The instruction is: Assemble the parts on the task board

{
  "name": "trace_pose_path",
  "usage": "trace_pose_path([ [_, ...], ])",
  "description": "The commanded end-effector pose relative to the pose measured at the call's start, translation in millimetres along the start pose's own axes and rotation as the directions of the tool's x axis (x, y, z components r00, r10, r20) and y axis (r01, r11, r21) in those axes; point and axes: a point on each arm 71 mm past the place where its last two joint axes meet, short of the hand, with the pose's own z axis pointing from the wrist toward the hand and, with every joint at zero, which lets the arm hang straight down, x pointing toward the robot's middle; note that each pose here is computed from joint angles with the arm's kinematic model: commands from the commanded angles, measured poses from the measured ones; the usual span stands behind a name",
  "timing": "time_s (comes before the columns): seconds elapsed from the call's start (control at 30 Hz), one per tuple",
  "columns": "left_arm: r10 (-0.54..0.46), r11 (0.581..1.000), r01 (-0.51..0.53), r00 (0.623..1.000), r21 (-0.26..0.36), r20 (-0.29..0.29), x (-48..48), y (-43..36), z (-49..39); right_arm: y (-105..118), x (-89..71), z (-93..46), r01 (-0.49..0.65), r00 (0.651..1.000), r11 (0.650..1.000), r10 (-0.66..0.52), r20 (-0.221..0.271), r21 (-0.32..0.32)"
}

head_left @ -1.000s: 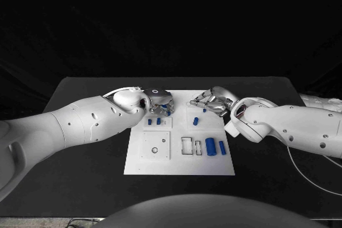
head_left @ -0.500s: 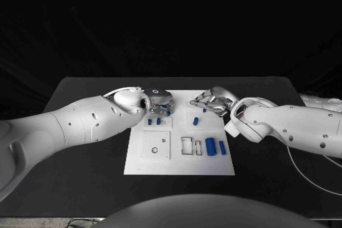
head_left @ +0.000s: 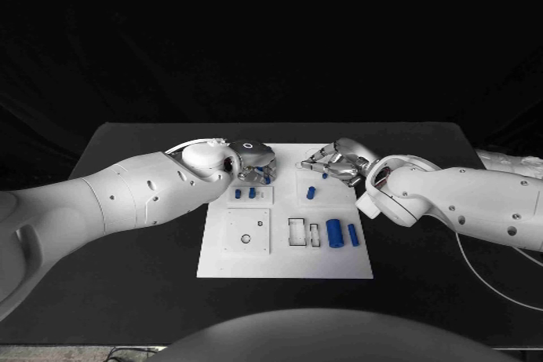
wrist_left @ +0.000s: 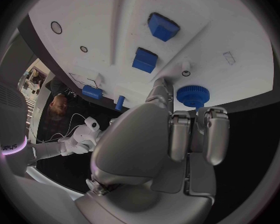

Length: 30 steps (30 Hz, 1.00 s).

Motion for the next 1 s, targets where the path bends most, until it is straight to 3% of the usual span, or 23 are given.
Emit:
trace_pose_path([
  [0.03, 0.02, 1.0, -0.02, 1.0, 0.018, 0.013, -0.8, -2.8, 0.6, 0.3, 1.9, 0.0, 0.002, 1.0, 1.0, -0.002, -0.018, -0.001],
  [0.33, 0.03, 0.999, -0.032, 0.997, 0.035, 0.065, -3.7, -2.4, -2.2, -0.7, 0.9, -0.3, 0.003, 1.0, 1.0, -0.003, -0.017, 0.001],
  [0.57, 0.045, 0.997, -0.052, 0.992, 0.056, 0.115, -7.1, -1.8, -11.8, -2.0, 0.2, -0.1, 0.004, 1.0, 1.0, -0.004, -0.014, 0.004],
  [0.77, 0.06, 0.996, -0.07, 0.985, 0.054, 0.164, -23.4, 1.7, -22.6, -3.2, 0.3, 0.4, 0.004, 1.0, 1.0, -0.004, -0.013, 0.005],
  [1.0, 0.055, 0.997, -0.063, 0.982, 0.039, 0.183, -38.9, 10.5, -34.9, -4.1, 0.3, 0.8, 0.004, 1.0, 1.0, -0.004, -0.013, 0.007],
])
